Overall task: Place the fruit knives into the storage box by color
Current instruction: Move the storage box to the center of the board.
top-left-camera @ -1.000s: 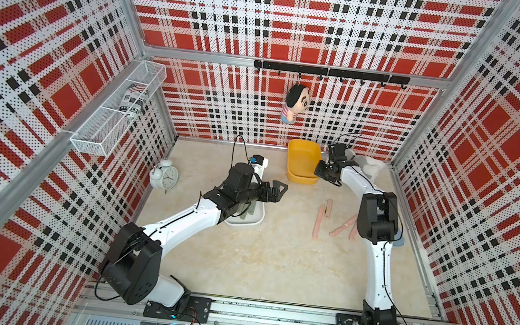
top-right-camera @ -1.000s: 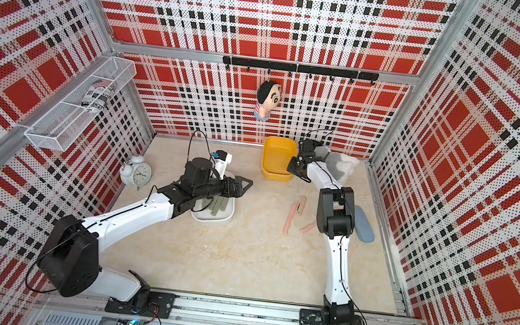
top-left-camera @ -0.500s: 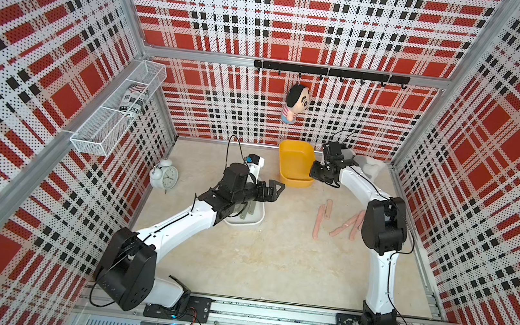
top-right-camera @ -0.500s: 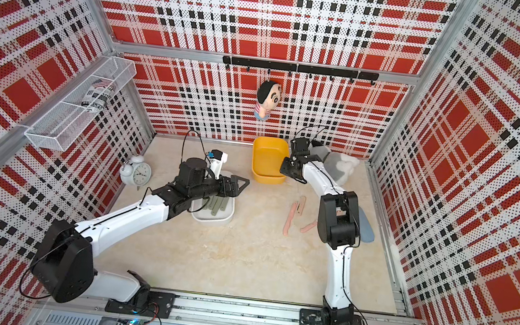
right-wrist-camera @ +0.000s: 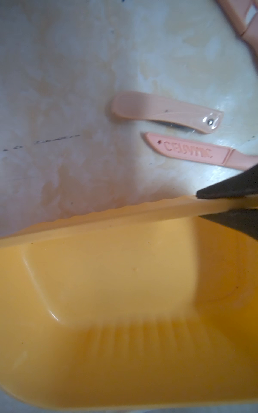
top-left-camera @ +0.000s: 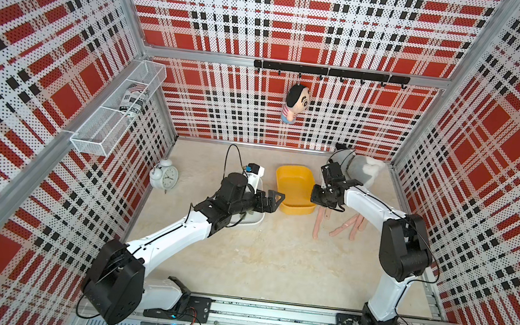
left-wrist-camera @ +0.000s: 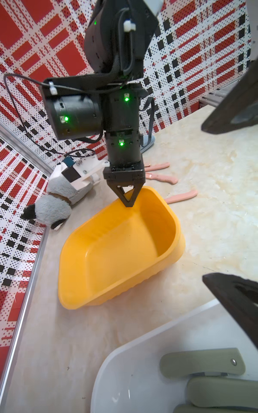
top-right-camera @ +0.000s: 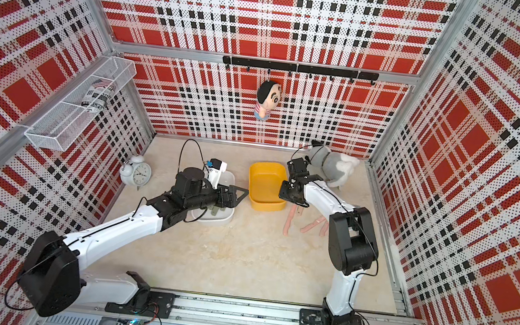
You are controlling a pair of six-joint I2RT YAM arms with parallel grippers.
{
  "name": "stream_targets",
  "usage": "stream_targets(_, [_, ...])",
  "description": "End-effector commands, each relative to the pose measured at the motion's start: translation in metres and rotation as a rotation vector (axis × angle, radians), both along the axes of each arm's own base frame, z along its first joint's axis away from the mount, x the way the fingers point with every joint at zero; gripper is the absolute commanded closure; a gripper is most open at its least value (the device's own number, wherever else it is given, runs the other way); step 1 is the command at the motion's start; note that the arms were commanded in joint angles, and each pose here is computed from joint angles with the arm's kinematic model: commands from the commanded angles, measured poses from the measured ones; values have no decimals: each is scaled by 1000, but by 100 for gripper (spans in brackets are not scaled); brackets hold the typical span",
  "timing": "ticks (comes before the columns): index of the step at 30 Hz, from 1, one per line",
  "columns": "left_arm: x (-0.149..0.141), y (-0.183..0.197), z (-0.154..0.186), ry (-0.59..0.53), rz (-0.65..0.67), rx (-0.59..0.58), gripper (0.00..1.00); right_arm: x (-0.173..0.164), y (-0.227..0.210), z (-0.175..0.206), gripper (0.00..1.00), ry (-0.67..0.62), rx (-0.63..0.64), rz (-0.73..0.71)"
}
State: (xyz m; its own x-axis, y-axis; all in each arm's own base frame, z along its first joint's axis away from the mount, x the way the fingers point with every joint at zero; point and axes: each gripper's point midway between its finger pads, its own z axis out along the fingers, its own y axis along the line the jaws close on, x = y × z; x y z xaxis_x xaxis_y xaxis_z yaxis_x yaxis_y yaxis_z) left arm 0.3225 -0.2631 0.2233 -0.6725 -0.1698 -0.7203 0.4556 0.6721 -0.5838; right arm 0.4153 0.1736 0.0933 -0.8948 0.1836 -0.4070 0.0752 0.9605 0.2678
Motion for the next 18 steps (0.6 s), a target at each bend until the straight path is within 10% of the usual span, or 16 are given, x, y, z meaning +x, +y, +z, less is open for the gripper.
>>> stream_targets(1, [-5,-2,6,-21,-2,-12,2,-9,10,28,96,-80,29,7])
stream_targets(18, [-11,-12,5,-13,-21,-11,2,-78,11,-7,93,11,2,39])
